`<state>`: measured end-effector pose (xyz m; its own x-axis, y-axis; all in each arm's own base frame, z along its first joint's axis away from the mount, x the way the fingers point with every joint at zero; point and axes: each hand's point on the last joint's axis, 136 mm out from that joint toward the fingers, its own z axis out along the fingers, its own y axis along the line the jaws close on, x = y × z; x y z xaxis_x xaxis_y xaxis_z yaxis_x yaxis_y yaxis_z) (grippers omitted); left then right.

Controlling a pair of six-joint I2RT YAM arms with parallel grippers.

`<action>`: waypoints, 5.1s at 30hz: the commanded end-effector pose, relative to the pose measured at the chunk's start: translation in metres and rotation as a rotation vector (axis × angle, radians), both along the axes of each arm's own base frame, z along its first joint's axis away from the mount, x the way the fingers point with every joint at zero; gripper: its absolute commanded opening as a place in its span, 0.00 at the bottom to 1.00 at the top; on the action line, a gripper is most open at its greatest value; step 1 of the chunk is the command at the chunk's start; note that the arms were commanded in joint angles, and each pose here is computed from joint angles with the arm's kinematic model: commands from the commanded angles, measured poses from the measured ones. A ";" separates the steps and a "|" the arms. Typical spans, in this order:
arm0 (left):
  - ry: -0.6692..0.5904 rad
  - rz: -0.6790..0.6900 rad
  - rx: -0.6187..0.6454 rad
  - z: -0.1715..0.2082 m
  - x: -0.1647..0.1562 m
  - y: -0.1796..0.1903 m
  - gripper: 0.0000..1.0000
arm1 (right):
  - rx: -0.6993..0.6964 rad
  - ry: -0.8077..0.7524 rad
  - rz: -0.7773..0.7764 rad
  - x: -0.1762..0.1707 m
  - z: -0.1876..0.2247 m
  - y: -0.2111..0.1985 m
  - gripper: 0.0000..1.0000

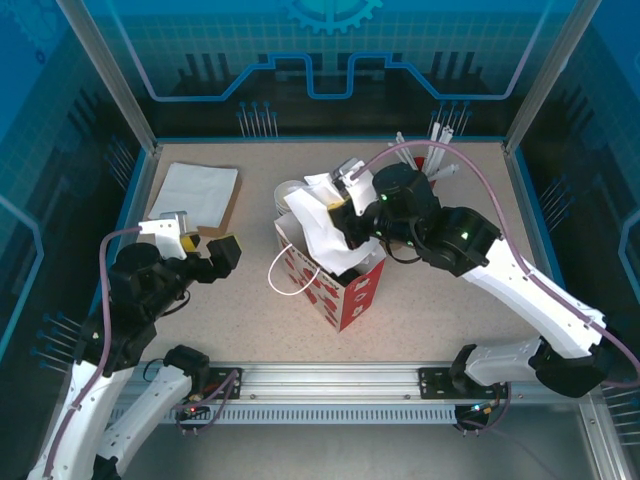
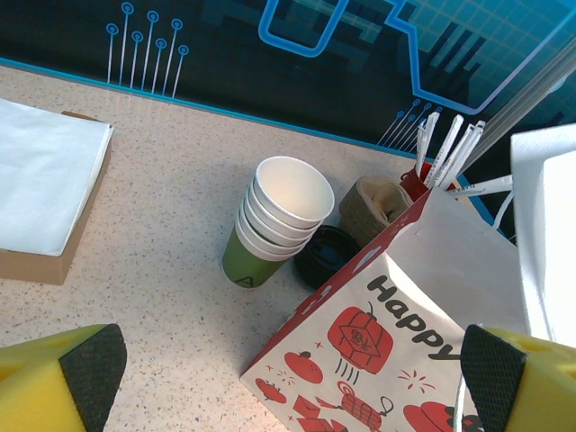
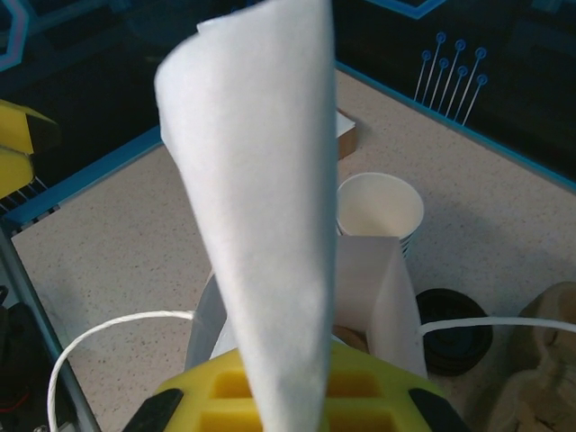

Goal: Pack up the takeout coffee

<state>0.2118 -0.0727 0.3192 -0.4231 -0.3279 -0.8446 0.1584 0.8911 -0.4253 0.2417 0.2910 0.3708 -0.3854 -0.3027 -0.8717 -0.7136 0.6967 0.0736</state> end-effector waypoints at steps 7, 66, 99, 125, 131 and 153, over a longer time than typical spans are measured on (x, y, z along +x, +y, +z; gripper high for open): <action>0.002 0.011 -0.008 -0.002 0.002 0.000 0.99 | -0.003 0.054 0.032 -0.011 -0.020 0.019 0.00; 0.003 0.001 -0.009 0.003 0.006 -0.003 0.99 | -0.243 0.413 -0.028 -0.009 -0.132 0.015 0.33; -0.038 0.055 -0.004 0.009 0.018 0.004 0.99 | -0.079 -0.007 -0.477 0.010 -0.014 -0.171 1.00; 0.094 0.260 0.434 -0.138 0.058 0.054 0.99 | -0.158 -0.027 -1.046 0.052 -0.214 -0.307 1.00; 0.114 0.248 0.339 -0.159 0.078 0.056 0.99 | -0.147 -0.093 -1.002 0.080 -0.231 -0.304 1.00; 0.103 0.156 0.406 -0.204 0.152 0.061 0.99 | -0.085 -0.164 -0.780 0.153 -0.277 -0.276 1.00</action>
<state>0.3477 -0.0090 0.0983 -0.5559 -0.0791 -0.8275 -0.0615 0.9966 -0.0539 0.3778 0.0141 0.0742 -0.4391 -0.0725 -0.8955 0.0007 0.9967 -0.0811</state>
